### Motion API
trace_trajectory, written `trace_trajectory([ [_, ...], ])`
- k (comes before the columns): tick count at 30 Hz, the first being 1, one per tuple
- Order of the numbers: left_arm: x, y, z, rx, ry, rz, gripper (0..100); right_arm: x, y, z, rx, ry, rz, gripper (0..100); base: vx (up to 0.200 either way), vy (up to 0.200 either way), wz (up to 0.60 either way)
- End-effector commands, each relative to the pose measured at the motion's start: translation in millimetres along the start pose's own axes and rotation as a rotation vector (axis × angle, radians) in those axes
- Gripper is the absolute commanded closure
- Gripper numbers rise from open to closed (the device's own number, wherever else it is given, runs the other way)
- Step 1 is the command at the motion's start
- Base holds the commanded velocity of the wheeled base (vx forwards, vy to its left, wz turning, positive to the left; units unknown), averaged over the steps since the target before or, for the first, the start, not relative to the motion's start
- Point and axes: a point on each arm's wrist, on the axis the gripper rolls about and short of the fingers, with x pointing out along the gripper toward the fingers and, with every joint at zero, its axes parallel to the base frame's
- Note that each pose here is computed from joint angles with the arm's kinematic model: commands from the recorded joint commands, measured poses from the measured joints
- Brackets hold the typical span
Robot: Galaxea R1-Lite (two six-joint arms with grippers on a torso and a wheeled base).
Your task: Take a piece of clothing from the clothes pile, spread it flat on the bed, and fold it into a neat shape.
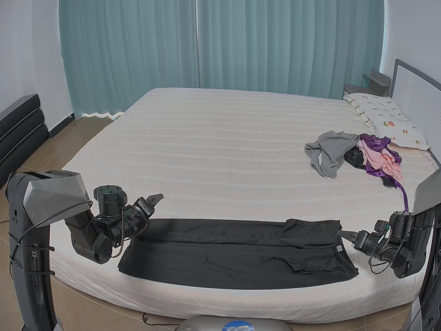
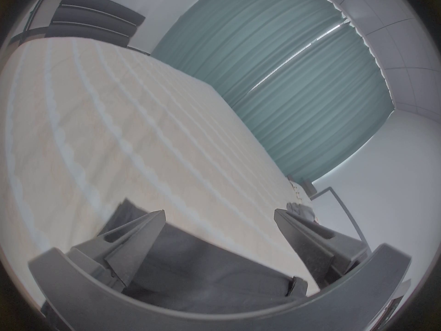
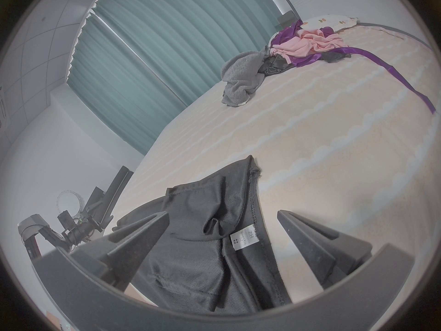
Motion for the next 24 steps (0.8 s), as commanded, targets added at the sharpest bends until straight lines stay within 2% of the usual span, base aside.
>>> trace_trajectory([
  [1,2.2,8.6,-20.8,0.009,0.058,0.032,0,-0.4,0.5,-0.3,-0.003,-0.004,0.004,0,0.0,0.0,0.0],
  [5,1.4,14.3,-24.5,0.045,0.083,0.058,0,-1.2,0.8,-1.6,-0.003,0.002,0.003,0,0.0,0.0,0.0],
  [11,-8.6,27.3,-28.5,0.063,0.152,0.166,0,-2.1,0.4,-2.3,0.0,0.004,-0.002,0,0.0,0.0,0.0],
  [24,-23.8,26.3,14.8,0.045,0.032,0.162,0,-3.8,-0.5,-1.9,0.003,0.001,-0.006,0,0.0,0.0,0.0],
])
